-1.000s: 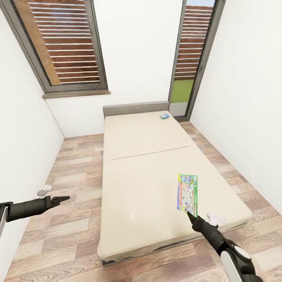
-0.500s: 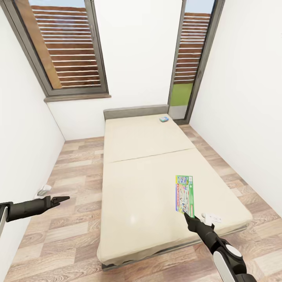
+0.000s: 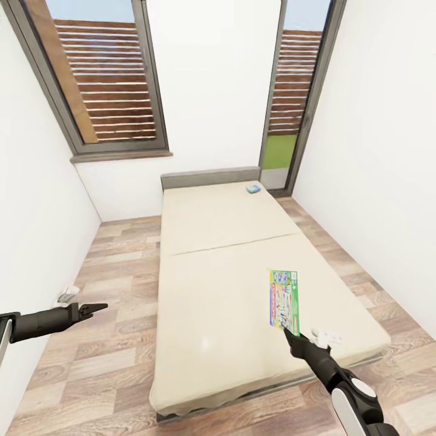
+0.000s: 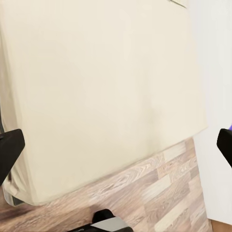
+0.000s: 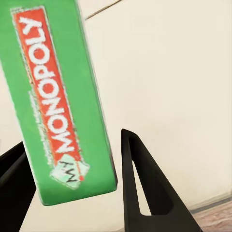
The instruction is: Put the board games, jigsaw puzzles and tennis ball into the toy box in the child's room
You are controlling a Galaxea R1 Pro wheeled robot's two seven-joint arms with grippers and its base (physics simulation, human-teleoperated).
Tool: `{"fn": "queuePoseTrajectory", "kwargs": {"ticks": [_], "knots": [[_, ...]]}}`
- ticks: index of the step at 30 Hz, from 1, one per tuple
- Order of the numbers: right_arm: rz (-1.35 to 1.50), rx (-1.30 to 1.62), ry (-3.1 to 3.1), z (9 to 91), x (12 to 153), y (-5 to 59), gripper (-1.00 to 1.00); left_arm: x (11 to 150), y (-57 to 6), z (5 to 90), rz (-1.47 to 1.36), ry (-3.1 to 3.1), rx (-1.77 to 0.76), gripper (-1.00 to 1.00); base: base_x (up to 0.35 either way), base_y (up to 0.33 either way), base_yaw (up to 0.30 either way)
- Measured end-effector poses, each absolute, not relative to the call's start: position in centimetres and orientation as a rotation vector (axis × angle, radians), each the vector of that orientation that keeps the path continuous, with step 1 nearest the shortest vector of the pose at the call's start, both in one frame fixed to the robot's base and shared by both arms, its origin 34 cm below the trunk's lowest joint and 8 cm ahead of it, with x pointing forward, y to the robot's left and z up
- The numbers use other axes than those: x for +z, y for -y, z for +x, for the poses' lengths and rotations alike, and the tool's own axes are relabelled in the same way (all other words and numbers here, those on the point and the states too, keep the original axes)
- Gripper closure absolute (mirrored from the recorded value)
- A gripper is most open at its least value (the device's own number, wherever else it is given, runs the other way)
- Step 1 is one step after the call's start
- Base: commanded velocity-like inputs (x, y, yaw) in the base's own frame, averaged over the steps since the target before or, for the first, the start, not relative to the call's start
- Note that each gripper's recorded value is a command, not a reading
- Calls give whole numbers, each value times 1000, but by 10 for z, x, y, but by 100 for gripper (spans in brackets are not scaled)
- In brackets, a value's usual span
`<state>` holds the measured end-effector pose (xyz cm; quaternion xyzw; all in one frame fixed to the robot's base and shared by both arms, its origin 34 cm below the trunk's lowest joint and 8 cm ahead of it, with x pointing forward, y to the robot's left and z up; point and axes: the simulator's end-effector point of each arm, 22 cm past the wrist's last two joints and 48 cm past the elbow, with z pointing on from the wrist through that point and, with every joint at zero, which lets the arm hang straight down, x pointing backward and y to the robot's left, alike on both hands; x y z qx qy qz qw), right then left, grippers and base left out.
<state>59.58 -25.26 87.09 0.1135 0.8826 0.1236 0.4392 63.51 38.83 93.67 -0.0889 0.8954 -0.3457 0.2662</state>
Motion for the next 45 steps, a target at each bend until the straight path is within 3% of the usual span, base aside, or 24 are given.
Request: {"fn": "queuePoseTrajectory", "kwargs": {"ticks": [28, 45], "knots": [[228, 411, -2136, 601, 896, 236, 100, 960, -389, 638, -219, -2378, -929, -100, 0, 0, -2], [226, 412, -2118, 602, 904, 236, 100, 968, -389, 638, -210, -2362, -927, -100, 0, 0, -210]]}}
